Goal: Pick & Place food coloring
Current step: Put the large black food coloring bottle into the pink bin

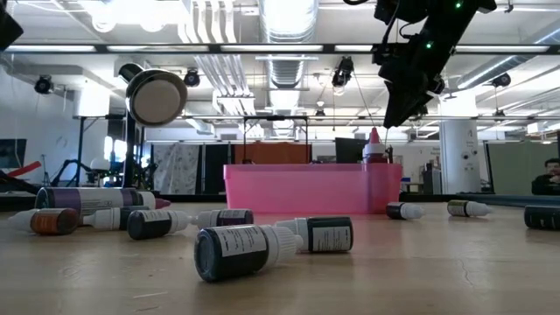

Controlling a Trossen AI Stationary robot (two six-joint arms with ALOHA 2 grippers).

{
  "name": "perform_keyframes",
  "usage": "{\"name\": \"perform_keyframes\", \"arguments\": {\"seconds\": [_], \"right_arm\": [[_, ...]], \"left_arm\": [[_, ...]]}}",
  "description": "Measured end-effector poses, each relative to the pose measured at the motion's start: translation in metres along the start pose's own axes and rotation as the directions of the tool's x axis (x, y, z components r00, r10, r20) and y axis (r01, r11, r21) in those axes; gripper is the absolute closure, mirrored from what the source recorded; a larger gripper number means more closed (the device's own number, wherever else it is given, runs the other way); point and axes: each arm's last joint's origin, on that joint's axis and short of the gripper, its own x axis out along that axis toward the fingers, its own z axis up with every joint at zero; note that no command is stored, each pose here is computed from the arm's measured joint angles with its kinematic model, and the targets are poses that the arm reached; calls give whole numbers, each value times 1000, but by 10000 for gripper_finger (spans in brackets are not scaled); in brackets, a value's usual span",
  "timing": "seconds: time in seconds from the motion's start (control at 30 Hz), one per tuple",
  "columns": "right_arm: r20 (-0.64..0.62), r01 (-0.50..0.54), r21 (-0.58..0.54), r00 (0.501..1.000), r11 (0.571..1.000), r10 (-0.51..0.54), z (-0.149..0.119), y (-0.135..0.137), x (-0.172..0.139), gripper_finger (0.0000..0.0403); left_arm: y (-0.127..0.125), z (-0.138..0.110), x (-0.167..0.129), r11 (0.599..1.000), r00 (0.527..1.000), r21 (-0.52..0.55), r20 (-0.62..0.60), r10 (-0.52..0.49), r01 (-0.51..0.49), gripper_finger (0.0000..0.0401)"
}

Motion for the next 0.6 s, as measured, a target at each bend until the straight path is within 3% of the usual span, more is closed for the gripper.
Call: {"name": "perform_keyframes", "arguments": {"seconds": [0.27,0.6], "right_arm": [[-3,-1,-1,1000,1000,1,0,0,0,189],[-3,-1,-2,1000,1000,1,0,0,0,189]], "left_arm": [[-4,-1,16,997,997,-3,6,-77,77,222],[-2,1,19,998,998,1,7,-55,55,222]]}}
